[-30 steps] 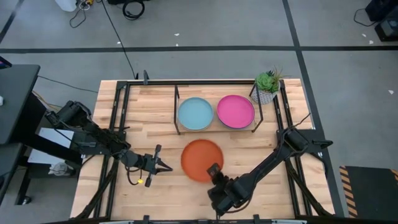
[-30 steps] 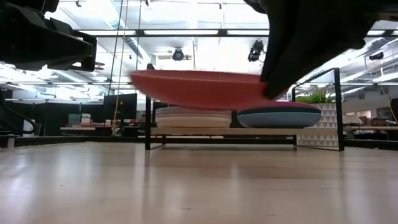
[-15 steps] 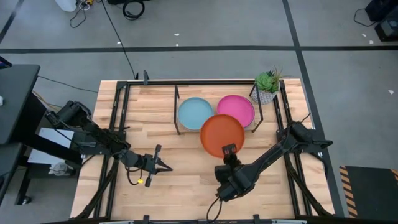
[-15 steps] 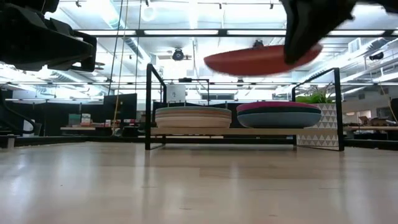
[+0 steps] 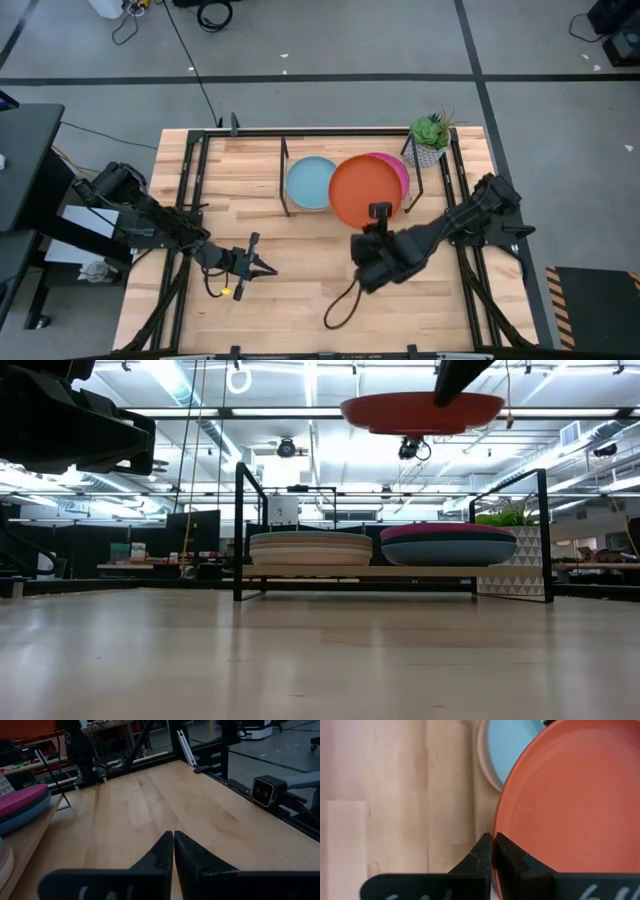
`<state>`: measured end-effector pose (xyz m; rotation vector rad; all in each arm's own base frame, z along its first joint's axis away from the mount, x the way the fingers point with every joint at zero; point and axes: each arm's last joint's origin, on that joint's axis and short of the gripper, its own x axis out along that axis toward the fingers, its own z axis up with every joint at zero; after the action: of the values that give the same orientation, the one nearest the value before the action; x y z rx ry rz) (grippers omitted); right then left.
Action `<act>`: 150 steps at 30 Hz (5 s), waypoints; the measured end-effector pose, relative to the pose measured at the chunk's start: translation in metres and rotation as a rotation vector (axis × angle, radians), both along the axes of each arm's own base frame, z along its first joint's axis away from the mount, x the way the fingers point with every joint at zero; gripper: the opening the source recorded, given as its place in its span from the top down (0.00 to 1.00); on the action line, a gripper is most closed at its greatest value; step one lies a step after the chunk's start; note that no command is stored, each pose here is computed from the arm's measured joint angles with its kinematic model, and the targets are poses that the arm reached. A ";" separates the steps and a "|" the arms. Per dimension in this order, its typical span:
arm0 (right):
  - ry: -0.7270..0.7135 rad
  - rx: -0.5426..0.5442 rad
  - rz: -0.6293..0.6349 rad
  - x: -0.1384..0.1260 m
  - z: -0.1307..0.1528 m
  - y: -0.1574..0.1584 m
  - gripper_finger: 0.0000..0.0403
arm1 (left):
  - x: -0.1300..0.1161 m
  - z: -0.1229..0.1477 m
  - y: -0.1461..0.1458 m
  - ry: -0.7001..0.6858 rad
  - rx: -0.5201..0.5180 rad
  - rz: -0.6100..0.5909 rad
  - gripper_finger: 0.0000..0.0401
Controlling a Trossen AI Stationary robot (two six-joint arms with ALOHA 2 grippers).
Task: Place and stack plates onto a shelf
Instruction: Stack the orange plate on top of the dark pink plate on the shelf, then return to Home Position
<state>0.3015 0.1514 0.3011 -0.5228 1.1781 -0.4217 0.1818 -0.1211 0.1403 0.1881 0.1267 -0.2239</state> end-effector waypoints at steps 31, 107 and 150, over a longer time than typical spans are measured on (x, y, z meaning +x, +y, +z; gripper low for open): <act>-0.100 0.334 -0.167 -0.038 -0.059 -0.145 0.96 | 0.000 -0.001 0.000 0.005 0.003 0.000 0.94; -0.488 0.500 -0.047 -0.042 0.000 -0.128 0.86 | 0.000 -0.003 0.000 0.027 -0.002 0.003 0.94; -1.013 1.109 0.583 -0.194 -0.030 -0.106 0.87 | 0.002 0.014 0.003 -0.080 -0.153 0.023 0.94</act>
<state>0.1071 0.0455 0.2712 0.3356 0.1178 0.4647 0.1836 -0.1180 0.1548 0.0431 0.0315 -0.2017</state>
